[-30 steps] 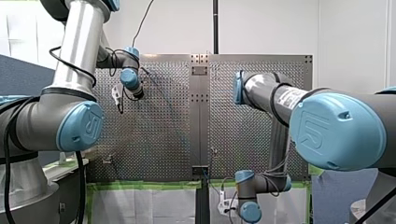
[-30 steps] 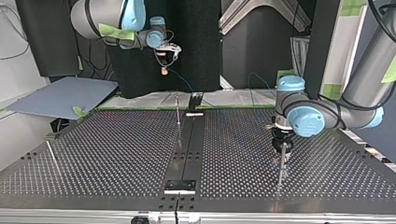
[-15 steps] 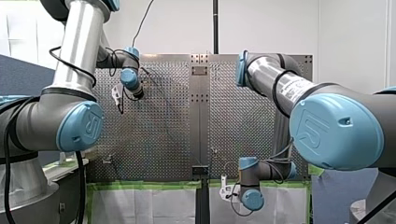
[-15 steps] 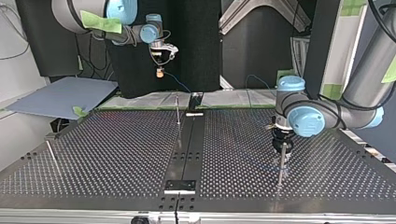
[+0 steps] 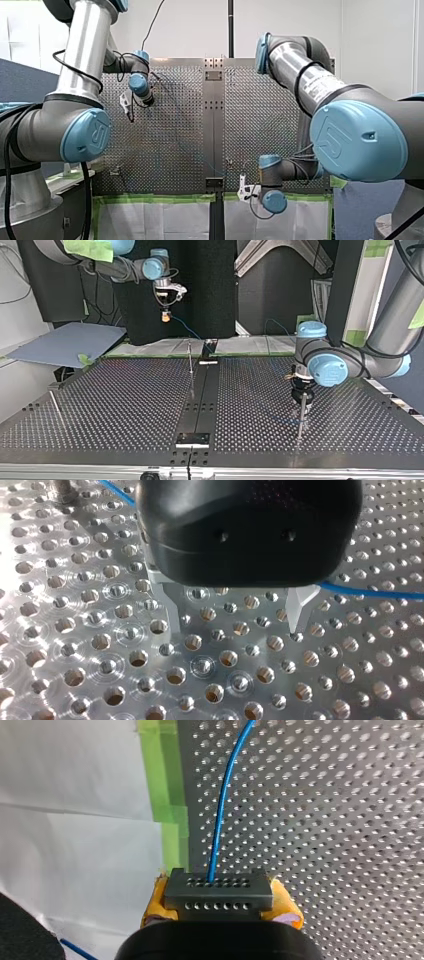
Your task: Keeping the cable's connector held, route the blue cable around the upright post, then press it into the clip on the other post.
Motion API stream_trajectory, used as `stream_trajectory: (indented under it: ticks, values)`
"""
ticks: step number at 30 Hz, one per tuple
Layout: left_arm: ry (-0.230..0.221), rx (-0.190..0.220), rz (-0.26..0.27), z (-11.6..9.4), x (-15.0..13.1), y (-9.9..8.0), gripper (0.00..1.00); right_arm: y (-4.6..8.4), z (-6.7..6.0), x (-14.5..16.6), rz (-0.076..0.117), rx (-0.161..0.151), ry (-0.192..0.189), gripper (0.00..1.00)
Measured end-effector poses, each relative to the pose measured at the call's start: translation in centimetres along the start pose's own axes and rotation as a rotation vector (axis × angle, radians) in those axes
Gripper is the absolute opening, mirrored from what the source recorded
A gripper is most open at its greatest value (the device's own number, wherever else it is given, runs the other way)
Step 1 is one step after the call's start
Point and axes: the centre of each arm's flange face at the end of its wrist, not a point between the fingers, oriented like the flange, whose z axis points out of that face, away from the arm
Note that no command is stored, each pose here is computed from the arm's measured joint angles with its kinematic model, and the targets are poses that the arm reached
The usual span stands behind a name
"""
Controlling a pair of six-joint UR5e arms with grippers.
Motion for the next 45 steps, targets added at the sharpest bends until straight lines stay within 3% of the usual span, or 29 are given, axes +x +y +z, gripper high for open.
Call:
stream_trajectory:
  ticks: [8, 13, 23, 29, 34, 45]
  values:
    - [0.001, 0.006, -0.079, 0.0, 0.1, -0.3, 1.0, 0.0, 0.3, 3.3, 0.009, 0.002, 0.049, 0.0]
    - [0.003, 0.002, -0.129, -0.1, 0.1, -0.2, 1.0, 0.1, 0.5, 3.9, 0.011, 0.0, 0.059, 0.0]
    - [0.034, -0.049, -0.232, -0.7, 1.7, 1.2, 1.0, 0.4, 0.7, 4.1, 0.011, -0.002, 0.07, 0.0]
    - [0.052, -0.017, -0.291, -1.1, 3.6, 1.8, 1.0, 0.4, 0.8, 4.1, 0.012, 0.005, 0.076, 0.0]
    - [0.032, 0.018, -0.347, -0.8, 3.9, 1.9, 1.0, 0.4, 0.8, 4.1, 0.011, 0.007, 0.077, 0.0]
    - [0.038, 0.03, -0.461, -1.2, 5.9, 3.3, 1.0, 0.3, 0.8, 4.1, 0.012, 0.012, 0.078, 0.0]
